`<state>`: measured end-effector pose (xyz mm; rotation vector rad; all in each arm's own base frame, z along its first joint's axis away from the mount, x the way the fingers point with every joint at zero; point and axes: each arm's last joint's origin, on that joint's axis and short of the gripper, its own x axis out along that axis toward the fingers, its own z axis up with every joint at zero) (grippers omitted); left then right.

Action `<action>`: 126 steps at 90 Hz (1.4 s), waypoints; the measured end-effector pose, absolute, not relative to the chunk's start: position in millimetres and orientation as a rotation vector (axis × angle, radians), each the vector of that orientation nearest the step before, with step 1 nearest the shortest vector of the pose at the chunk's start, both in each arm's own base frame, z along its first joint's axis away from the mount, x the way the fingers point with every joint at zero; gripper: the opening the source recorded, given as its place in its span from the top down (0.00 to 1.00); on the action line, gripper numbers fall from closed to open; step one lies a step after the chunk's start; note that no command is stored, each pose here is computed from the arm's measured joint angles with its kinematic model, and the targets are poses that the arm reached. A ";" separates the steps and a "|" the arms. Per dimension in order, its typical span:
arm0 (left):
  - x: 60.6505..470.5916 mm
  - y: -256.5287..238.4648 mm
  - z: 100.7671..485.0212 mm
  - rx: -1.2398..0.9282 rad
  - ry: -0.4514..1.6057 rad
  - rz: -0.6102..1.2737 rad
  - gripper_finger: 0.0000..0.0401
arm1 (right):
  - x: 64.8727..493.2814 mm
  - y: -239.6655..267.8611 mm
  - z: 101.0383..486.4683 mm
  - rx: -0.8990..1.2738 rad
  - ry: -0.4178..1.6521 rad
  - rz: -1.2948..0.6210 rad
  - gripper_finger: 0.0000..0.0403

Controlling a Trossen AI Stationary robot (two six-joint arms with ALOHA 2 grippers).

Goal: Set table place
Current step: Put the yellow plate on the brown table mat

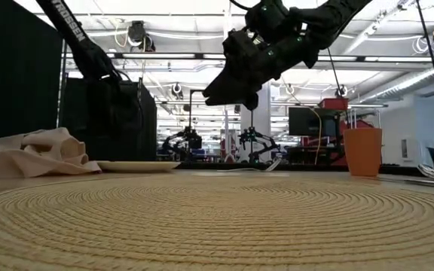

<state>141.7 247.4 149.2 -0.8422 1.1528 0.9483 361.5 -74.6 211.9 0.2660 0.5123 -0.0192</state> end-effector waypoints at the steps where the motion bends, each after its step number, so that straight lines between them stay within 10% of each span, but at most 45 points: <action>1: 141.9 247.4 148.7 -0.846 1.153 0.944 0.50 | 361.5 -74.6 211.9 0.266 0.512 -0.019 0.65; 101: 185.2 226.1 145.6 -0.821 1.101 0.696 0.50 | 361.9 -78.1 212.4 0.206 0.499 -0.121 0.65; 126: 188.5 223.4 145.6 -0.814 1.105 0.684 0.68 | 361.7 -78.0 212.1 0.208 0.504 -0.121 0.65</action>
